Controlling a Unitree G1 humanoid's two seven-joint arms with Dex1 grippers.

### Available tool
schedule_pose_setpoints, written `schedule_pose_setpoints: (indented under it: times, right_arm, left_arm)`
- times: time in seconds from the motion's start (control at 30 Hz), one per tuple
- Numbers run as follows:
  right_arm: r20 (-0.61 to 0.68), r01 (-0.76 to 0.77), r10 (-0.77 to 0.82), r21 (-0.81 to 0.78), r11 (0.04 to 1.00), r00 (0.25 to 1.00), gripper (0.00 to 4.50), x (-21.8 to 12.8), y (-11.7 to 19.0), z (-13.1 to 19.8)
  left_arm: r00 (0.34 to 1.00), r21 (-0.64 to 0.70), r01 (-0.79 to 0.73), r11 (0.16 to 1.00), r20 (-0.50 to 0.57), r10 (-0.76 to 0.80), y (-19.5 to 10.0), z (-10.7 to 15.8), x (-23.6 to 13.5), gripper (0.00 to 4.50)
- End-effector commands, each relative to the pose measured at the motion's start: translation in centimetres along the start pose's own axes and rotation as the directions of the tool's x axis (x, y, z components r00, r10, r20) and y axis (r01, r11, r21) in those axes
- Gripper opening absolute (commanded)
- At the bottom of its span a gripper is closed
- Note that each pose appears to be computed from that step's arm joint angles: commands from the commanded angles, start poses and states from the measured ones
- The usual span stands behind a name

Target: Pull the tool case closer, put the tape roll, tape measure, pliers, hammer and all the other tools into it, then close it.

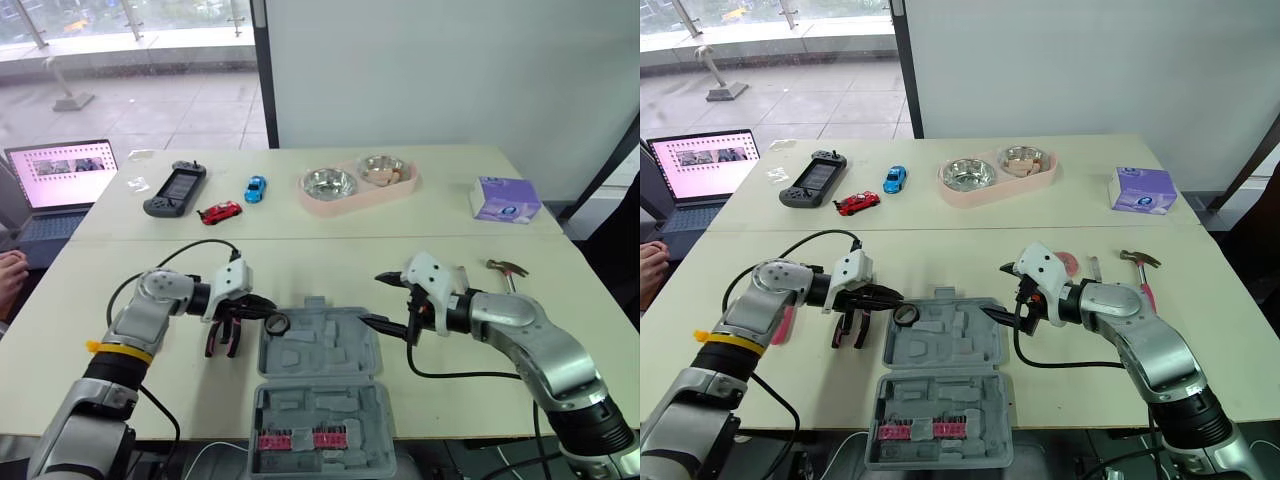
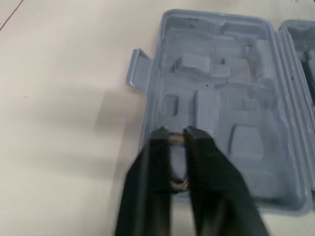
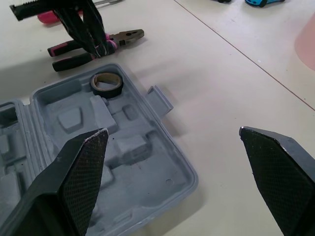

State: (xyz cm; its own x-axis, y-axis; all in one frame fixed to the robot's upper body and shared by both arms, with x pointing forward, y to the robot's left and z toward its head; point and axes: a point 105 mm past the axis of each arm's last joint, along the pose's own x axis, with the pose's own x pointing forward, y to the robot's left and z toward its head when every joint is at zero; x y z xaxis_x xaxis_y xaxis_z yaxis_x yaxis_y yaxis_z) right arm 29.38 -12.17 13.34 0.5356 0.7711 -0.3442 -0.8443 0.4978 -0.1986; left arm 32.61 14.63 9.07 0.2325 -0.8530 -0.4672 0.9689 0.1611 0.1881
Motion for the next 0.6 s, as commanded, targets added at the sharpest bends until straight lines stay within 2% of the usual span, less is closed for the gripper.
schedule_pose_setpoints:
  times: [0.03, 0.37, 0.6]
  right_arm:
    - [0.038, 0.013, -0.011, -0.039, 0.999, 0.999, 4.50, -0.4, -0.1, 1.3]
    - [0.039, 0.014, -0.012, -0.038, 0.999, 0.999, 4.50, -0.2, 0.2, 1.4]
    - [0.034, 0.018, -0.017, -0.035, 0.999, 0.999, 4.50, -0.3, 0.1, 1.3]
  left_arm:
    - [1.000, 0.003, -0.008, 1.000, 0.018, 0.008, -0.4, 0.0, -0.1, 0.73]
    - [0.998, -0.021, -0.055, 0.998, 0.039, 0.055, -0.2, -0.6, 0.8, 0.73]
    - [0.999, 0.009, -0.043, 0.999, -0.011, 0.043, -1.1, -2.6, 1.5, 0.73]
